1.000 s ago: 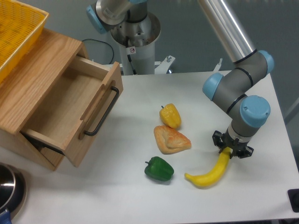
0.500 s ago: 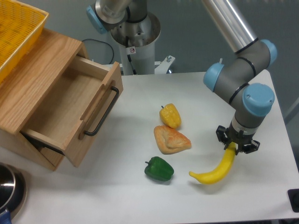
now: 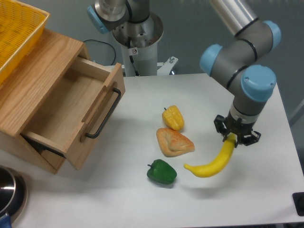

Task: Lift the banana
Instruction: 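Lift the grasped banana up off the table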

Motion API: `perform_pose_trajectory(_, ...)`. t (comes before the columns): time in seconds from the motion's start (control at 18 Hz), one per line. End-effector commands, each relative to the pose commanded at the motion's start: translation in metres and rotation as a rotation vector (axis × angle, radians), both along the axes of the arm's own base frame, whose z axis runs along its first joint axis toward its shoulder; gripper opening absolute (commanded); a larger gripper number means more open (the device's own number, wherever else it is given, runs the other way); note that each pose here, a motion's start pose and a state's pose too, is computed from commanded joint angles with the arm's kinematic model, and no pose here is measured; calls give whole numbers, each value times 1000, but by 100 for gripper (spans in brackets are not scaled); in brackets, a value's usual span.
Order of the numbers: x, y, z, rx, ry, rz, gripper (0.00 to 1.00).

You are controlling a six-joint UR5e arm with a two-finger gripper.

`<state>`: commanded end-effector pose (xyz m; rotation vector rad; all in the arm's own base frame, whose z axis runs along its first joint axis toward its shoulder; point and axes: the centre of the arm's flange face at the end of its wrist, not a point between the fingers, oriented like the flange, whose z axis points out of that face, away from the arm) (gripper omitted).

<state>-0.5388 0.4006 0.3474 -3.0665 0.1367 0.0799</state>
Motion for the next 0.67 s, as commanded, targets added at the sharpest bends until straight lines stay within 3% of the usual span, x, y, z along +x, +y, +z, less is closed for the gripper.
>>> perform_pose_trajectory(0.33, 36, 3, 48, -8, 8, -114, 17)
perform_pose_trajectory(0.67, 46, 7, 57, -90, 35, -175, 17)
